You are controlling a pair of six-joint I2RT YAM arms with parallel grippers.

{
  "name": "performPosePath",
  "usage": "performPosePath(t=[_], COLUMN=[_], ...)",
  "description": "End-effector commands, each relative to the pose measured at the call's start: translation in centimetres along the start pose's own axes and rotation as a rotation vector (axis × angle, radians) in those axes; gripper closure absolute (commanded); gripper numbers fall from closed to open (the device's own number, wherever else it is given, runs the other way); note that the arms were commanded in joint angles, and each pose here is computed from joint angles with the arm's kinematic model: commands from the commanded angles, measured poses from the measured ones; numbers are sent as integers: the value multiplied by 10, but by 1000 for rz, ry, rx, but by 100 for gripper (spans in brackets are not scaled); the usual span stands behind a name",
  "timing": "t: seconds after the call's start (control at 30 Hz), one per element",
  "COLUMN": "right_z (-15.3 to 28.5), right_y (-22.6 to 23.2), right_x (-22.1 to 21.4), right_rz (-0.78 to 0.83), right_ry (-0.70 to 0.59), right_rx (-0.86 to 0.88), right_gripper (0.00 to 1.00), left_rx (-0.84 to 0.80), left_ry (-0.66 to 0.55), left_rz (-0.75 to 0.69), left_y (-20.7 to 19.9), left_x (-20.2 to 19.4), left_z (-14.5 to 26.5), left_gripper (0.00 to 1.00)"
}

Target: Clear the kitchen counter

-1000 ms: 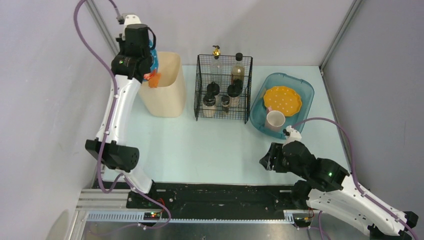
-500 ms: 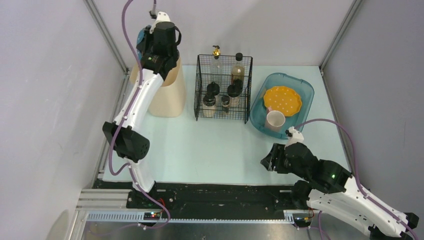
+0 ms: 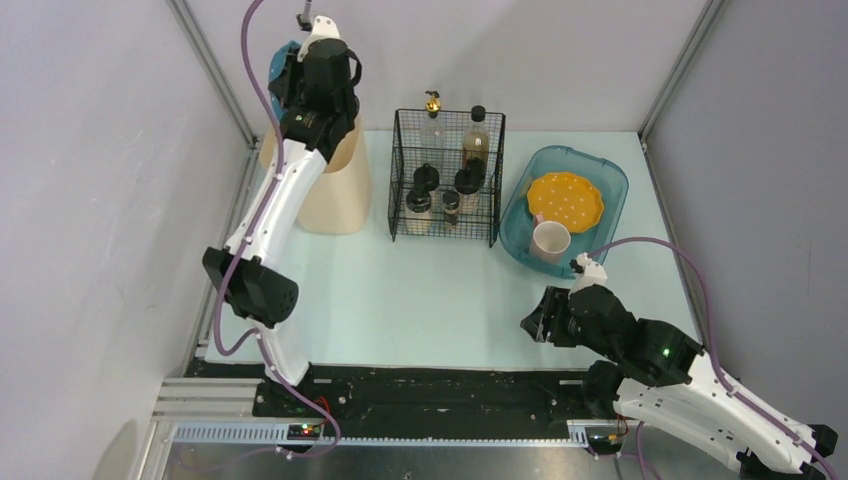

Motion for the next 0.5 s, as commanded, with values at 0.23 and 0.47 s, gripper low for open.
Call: performPosePath(t=[0.23, 0.47], right_z=[0, 7], right_y=[21, 35], right_x=[9, 18], right_rz=[18, 41], right_ry=[-31, -43], right_rx=[80, 118], right_gripper=[41, 41], left_rx=[-53, -332], left_ry=[-109, -144], left_rz=[408, 545], left_y=[98, 73], left_x=[19, 20], left_z=[48, 74], left_gripper=[100, 100])
Point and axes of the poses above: each gripper's point midway between its finger pads, its own z axis back along the fingers, its own y axis along the line the jaws close on, x = y × z, the point moved 1 cm from there along z, back along the fingers, and after that the axes turned 12 degrees about -z, right-handed, at the moved point
